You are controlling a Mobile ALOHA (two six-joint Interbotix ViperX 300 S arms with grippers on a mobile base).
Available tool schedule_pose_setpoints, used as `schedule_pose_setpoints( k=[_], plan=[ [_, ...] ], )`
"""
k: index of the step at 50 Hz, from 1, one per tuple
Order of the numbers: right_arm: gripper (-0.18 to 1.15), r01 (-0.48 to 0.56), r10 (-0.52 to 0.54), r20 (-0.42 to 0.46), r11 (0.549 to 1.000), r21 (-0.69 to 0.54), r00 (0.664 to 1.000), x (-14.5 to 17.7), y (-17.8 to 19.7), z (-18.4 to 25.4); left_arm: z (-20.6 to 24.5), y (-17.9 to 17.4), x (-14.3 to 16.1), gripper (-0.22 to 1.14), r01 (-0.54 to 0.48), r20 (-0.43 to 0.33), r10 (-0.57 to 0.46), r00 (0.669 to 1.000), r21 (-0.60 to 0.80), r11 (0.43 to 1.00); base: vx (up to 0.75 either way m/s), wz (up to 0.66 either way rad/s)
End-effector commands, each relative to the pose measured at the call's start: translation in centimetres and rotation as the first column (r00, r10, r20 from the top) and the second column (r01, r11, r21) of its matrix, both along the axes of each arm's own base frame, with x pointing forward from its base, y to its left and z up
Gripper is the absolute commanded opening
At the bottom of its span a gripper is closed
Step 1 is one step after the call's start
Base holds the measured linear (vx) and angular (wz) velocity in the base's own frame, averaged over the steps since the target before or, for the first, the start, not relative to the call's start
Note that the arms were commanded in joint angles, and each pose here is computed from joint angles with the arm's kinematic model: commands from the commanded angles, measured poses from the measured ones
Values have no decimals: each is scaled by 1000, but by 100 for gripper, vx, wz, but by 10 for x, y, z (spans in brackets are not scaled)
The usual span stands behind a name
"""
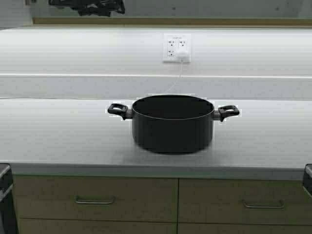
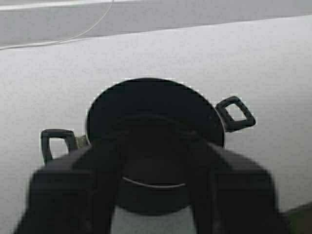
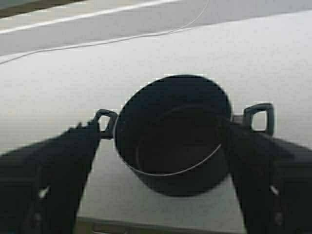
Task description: Open the cabinet, put the pot inside, then close it
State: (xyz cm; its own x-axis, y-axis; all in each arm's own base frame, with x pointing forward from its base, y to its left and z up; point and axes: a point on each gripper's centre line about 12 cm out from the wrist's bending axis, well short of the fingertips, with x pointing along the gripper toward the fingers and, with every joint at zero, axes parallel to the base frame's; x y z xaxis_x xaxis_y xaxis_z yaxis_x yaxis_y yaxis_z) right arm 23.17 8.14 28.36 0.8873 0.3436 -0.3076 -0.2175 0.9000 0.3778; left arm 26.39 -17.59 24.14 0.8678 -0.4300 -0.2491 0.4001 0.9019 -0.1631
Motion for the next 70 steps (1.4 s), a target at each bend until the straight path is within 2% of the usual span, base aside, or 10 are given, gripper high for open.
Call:
schedule_pose_setpoints(
  k=[1, 8, 18, 26, 33, 40, 45, 49, 57, 70],
  plan=[
    [103, 52, -49, -21, 991, 123, 999, -4, 20, -36, -10, 11, -6, 94, -89, 22, 92, 996, -121, 989, 0, 0],
    [102, 142, -149, 24, 972, 188, 989, -10, 30, -71, -42, 30, -13, 94, -200, -5, 206, 979, -273, 941, 0, 0],
    [102, 194, -198, -2, 959, 206, 980, 0, 35, -111, -101, 23, -15, 94, -163, -45, 159, 986, -399, 902, 0, 0],
    [102, 226, -209, -86, 912, 342, 974, 4, 41, -153, -163, 13, -3, 94, -197, -130, 149, 980, -567, 800, 0, 0],
    [102, 243, -228, -90, 844, 478, 970, 6, 40, -196, -207, 12, 1, 94, -220, -170, 142, 975, -692, 688, 0, 1],
    [102, 260, -245, -99, 816, 517, 965, 8, 38, -250, -239, 16, 14, 94, -247, -197, 149, 969, -768, 591, 2, 4],
    [102, 245, -242, -91, 751, 612, 966, 5, 36, -280, -254, 17, 15, 94, -268, -220, 154, 963, -761, 590, 2, -1],
    [102, 288, -269, -128, 718, 634, 954, 7, 29, -296, -257, 17, 16, 94, -268, -220, 155, 963, -759, 593, 2, -4],
    [102, 251, -244, -96, 753, 608, 965, 14, 35, -301, -258, 21, 21, 94, -276, -214, 175, 961, -761, 587, 6, -5],
    [102, 218, -232, -67, 726, 653, 970, 28, 42, -295, -258, 26, 21, 94, -287, -216, 189, 958, -758, 586, 14, -5]
  ],
)
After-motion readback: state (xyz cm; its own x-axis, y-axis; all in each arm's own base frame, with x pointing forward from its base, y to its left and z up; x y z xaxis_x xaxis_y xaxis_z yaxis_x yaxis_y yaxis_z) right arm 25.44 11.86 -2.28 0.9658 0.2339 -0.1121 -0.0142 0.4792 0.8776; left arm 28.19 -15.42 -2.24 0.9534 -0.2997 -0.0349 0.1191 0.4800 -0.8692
